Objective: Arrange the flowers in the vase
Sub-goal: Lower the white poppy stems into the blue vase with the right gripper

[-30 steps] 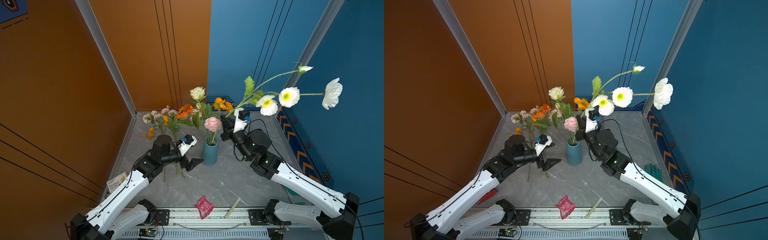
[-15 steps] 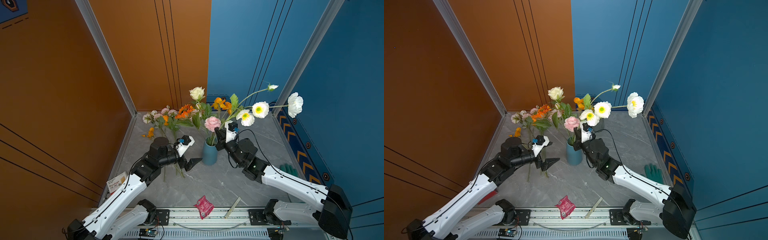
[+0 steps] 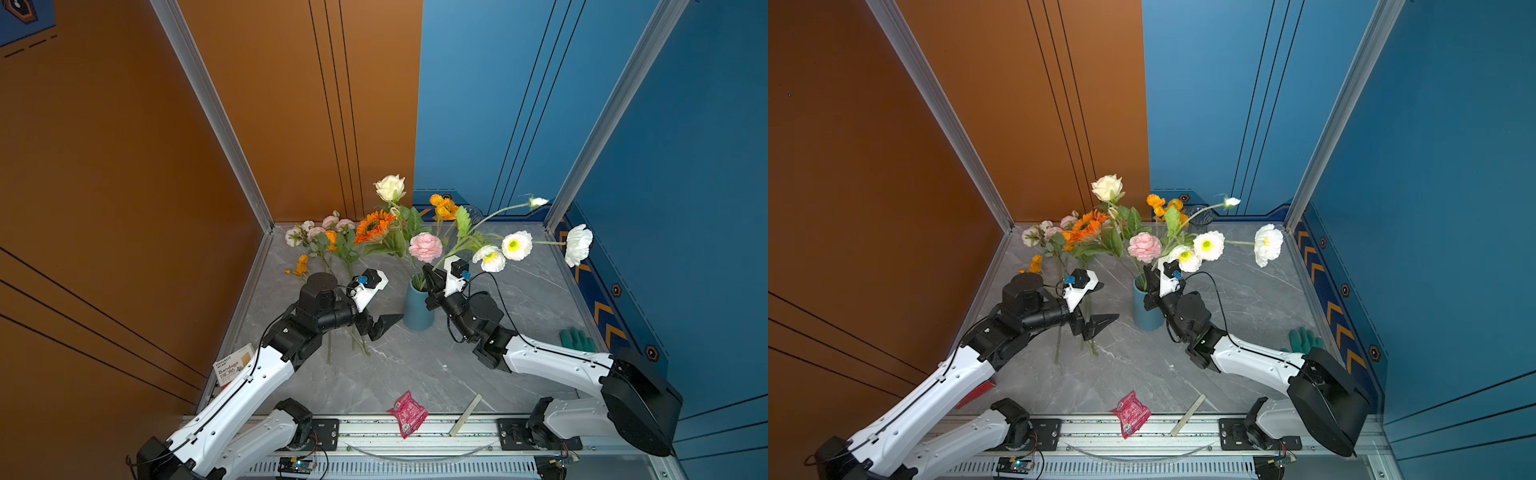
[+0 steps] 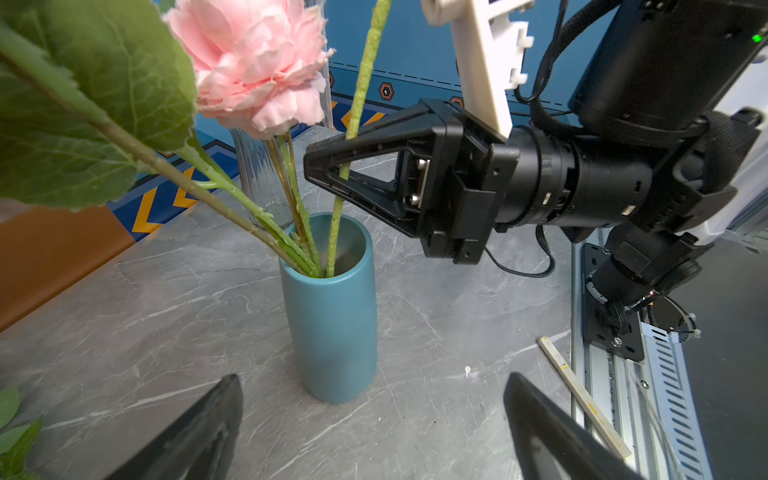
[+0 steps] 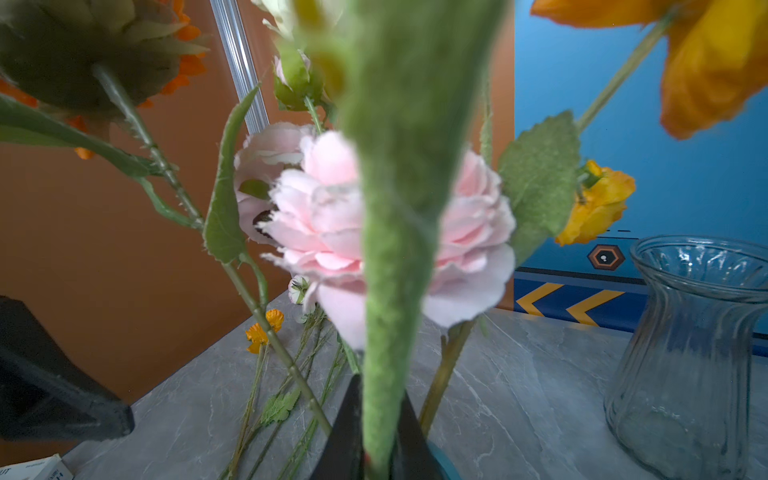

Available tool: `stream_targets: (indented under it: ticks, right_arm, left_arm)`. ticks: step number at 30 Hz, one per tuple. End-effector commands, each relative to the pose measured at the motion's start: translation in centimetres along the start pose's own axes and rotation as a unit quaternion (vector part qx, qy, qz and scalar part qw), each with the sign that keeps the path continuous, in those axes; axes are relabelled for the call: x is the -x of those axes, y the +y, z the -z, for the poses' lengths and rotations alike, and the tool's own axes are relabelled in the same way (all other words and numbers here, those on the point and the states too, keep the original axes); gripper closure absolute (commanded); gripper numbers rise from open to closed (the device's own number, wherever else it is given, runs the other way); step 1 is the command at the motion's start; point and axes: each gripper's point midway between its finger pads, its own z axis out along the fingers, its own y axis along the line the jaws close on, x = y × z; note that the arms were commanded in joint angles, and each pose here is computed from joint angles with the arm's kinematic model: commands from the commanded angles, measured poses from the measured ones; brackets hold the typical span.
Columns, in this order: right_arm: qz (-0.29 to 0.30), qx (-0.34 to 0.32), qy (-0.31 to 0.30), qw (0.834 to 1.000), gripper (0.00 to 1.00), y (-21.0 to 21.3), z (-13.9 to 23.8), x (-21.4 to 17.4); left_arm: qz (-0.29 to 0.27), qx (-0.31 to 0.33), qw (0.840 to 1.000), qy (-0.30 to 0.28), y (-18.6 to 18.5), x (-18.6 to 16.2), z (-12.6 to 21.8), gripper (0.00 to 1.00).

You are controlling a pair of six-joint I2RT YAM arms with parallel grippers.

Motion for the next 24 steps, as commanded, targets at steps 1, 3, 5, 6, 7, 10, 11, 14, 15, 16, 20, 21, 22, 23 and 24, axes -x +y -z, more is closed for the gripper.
stream_targets:
  ticks: [1,3,5,6,7,10,11,14,15,16,20,21,22,23,24]
  right_arm:
    - [-0.013,0.011,-0.004,1.000,0.82,0.6,0.0,0.0]
    - [-0.010,0.009,0.010,1.000,0.76,0.5,0.0,-0.3]
    - [-0.006,0.006,0.029,1.000,0.65,0.5,0.0,-0.8]
    - [-0.005,0.005,0.040,0.999,0.61,0.4,0.0,-1.0]
    - [-0.003,0.006,0.048,0.999,0.57,0.5,0.1,-1.3]
    - [-0.004,0.001,0.063,0.998,0.39,0.3,0.6,-1.7]
    - [-0.004,0.001,0.066,0.998,0.34,0.4,0.8,-1.8]
    - [-0.001,-0.002,0.080,0.997,0.20,0.4,1.5,-2.2]
    - [0.002,-0.002,0.085,0.996,0.16,0.5,1.7,-2.2]
    - [0.005,-0.002,0.091,0.996,0.12,0.6,1.9,-2.3]
    - [0.026,-0.004,0.118,0.993,0.00,0.9,2.9,-3.2]
    - [0.031,-0.005,0.127,0.991,0.00,0.9,3.3,-3.6]
    - [0.036,-0.007,0.136,0.990,0.00,0.8,3.7,-4.1]
    - [0.036,-0.009,0.140,0.989,0.00,0.6,4.1,-4.5]
    - [0.035,-0.013,0.145,0.989,0.00,0.3,4.6,-4.8]
  left_arm:
    - [0.001,0.002,1.000,-0.011,0.1,0.4,0.3,0.02]
    - [0.002,0.004,1.000,-0.014,0.2,0.5,0.4,0.02]
    - [0.002,0.003,1.000,-0.015,0.2,0.5,0.5,0.02]
    - [0.003,0.003,1.000,-0.015,0.2,0.5,0.4,0.02]
    - [0.003,0.003,1.000,-0.015,0.2,0.5,0.4,0.02]
    - [0.005,0.001,1.000,-0.016,0.2,0.6,0.4,0.02]
    - [0.005,0.000,1.000,-0.016,0.1,0.6,0.4,0.02]
    - [0.004,0.001,1.000,-0.017,0.2,0.7,0.5,0.02]
    - [0.005,0.001,1.000,-0.017,0.2,0.6,0.5,0.02]
    - [0.005,0.001,1.000,-0.017,0.2,0.6,0.5,0.02]
    - [0.005,0.002,1.000,-0.018,0.2,0.6,0.5,0.02]
    - [0.004,0.004,1.000,-0.019,0.3,0.7,0.6,0.02]
    - [0.003,0.005,1.000,-0.020,0.3,0.7,0.6,0.02]
    - [0.004,0.006,1.000,-0.020,0.3,0.7,0.6,0.02]
    - [0.005,0.008,1.000,-0.021,0.4,0.7,0.7,0.02]
